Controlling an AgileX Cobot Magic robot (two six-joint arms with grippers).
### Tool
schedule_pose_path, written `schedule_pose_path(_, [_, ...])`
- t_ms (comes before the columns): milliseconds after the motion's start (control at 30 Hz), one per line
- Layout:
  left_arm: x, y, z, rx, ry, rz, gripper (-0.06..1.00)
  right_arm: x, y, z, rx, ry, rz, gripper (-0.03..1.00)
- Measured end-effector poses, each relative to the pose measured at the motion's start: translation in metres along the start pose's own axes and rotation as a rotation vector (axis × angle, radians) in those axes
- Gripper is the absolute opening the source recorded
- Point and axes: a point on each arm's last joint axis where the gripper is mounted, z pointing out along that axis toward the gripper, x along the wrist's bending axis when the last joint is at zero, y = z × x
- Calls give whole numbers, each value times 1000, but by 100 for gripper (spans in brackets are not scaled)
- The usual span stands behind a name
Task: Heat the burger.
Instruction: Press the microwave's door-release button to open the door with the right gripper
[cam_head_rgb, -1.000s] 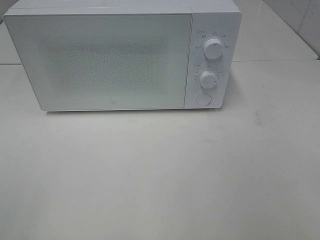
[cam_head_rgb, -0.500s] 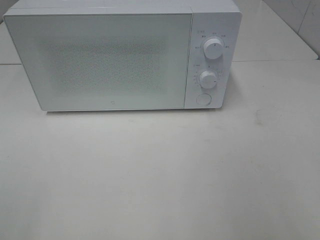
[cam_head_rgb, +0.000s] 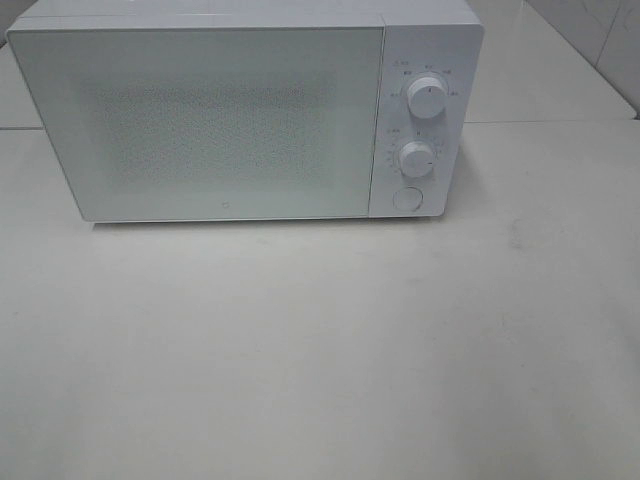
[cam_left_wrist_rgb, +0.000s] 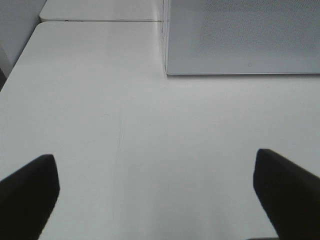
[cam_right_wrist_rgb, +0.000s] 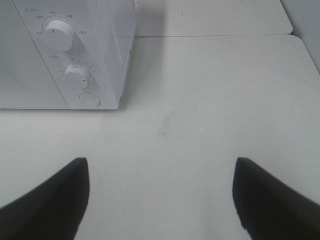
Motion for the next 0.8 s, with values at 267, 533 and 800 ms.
schedule_pose_path(267, [0, 0, 0, 0, 0, 0, 97, 2, 11, 39, 16, 1, -2, 76])
schedule_pose_path(533, [0, 0, 0, 0, 0, 0, 97, 4, 17, 76, 6, 5, -3, 76])
schedule_pose_path(800, [0, 0, 0, 0, 0, 0, 97, 3, 7, 108, -47, 17, -3, 76])
